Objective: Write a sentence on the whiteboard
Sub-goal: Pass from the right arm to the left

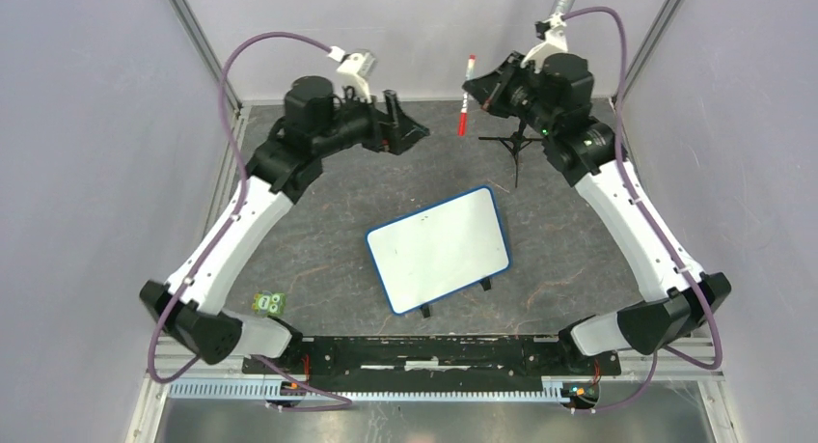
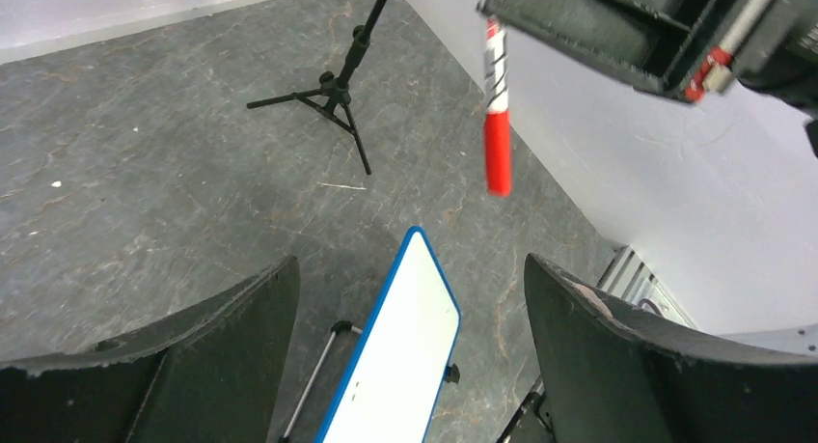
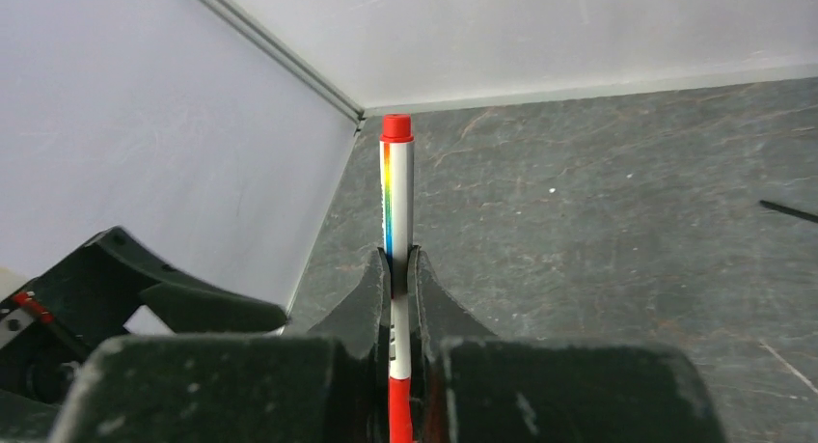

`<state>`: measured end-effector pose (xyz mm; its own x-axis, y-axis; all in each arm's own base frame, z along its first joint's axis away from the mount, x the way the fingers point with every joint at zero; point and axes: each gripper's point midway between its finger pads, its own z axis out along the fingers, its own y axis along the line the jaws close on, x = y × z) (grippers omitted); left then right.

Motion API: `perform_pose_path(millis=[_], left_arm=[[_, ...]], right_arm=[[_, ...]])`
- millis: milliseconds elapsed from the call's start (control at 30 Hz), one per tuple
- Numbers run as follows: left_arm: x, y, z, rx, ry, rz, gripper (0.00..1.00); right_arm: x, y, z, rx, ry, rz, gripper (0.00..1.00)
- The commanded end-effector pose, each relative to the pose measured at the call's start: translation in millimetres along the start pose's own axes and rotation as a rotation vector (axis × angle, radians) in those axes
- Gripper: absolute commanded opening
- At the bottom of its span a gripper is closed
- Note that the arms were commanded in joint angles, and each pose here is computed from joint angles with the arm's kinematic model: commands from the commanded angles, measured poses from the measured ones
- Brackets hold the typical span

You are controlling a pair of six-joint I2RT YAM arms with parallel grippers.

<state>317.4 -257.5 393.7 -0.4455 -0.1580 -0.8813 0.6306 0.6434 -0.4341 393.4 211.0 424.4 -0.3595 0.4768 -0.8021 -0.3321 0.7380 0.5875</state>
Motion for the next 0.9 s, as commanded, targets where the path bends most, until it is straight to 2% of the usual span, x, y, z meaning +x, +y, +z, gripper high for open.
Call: perform_pose_path(millis=[0, 333, 433, 600, 633, 667, 733, 767, 867], left_arm=[[-31.6, -15.5, 26.8, -0.033, -0.102, 0.05, 0.9], [-11.6, -17.1, 72.6, -0.118, -0.063, 0.143, 0.8], [-6.6, -16.4, 79.4, -0.119, -0.048, 0.137, 0.72], [3.7, -12.5, 83.7, -0.124, -0.017, 0.143, 0.47], [3.6, -13.2, 82.2, -0.12, -0.017, 0.148, 0.38], [3.6, -15.5, 81.3, -0.106, -0.014, 0.161, 0.24], [2.1, -18.7, 77.5, -0.093, -0.012, 0.174, 0.11], [0.3, -20.3, 73.8, -0.086, -0.014, 0.185, 0.04], [-4.7, -19.4, 59.3, -0.084, -0.019, 0.22, 0.02]], right_arm=[[-20.8, 27.8, 0.0, 0.008, -0.097, 0.013, 0.0], [-0.4, 43.1, 14.7, -0.001, -0.066, 0.004, 0.0], [-0.4, 47.5, 17.5, -0.012, -0.067, 0.0, 0.0], [-4.4, 51.6, 18.0, -0.023, -0.078, -0.016, 0.0], [-5.4, 53.9, 17.5, -0.034, -0.081, -0.022, 0.0], [-5.5, 56.2, 17.1, -0.049, -0.081, -0.031, 0.0], [-2.9, 61.0, 14.8, -0.087, -0.07, -0.066, 0.0], [-2.0, 62.6, 12.3, -0.102, -0.066, -0.09, 0.02], [-6.1, 59.2, 2.4, -0.106, -0.084, -0.2, 0.23]])
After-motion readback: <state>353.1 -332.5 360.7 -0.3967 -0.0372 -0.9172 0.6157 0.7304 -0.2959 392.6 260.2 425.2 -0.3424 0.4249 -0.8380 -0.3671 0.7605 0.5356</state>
